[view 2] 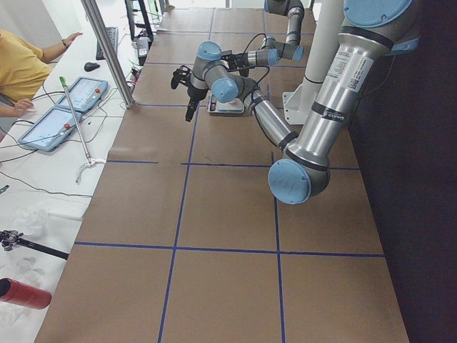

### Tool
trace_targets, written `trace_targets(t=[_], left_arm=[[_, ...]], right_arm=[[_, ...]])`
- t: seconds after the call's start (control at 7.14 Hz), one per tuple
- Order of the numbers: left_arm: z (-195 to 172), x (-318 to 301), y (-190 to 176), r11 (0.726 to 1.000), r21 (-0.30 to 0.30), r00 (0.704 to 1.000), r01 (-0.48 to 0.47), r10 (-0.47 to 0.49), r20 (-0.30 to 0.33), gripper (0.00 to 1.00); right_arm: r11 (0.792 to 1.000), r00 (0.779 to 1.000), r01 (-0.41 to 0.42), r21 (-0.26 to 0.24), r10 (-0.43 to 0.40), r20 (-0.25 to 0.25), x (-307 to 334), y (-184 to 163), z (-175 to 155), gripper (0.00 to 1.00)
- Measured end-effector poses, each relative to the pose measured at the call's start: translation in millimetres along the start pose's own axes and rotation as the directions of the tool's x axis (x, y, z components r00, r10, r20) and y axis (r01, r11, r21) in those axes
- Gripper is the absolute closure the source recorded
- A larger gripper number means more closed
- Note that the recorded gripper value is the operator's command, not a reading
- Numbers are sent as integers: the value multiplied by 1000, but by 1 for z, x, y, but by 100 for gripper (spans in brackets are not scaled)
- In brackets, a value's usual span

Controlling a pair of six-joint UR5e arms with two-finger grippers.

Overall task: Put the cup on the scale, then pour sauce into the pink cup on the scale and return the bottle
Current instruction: 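Tilt the bottle spout down into the pink cup with the right gripper, then turn the bottle upright and move it back with the right gripper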

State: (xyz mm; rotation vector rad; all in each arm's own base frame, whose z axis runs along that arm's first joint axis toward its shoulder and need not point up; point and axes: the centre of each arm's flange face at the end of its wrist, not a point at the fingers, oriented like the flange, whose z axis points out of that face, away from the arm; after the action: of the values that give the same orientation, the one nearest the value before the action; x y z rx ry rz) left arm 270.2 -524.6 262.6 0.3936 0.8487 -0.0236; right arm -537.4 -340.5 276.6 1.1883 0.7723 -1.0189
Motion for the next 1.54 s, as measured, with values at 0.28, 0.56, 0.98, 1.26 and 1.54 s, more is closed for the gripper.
trace_targets(t=[0.28,0.56,0.98,1.26,1.54], left_arm=[[1,0,1,1000,-1,1000,-1,1,-1,0],[1,0,1,1000,-2,1000,-1,1,-1,0],[1,0,1,1000,-1,1000,-1,1,-2,0],[-1,2,0,1000,3,1000,-2,2,-3,0],[-4,2,0,1000,7,1000,-2,2,-5,0]], right_arm=[[998,998,61,-6,-61,-9,2,1,0,100],[997,997,72,-8,-72,-21,5,1,-1,100],[987,987,-156,26,157,-20,3,3,-7,100],[916,916,-400,42,400,5,-7,2,-11,100],[742,744,-669,45,667,43,-19,-6,-23,100]])
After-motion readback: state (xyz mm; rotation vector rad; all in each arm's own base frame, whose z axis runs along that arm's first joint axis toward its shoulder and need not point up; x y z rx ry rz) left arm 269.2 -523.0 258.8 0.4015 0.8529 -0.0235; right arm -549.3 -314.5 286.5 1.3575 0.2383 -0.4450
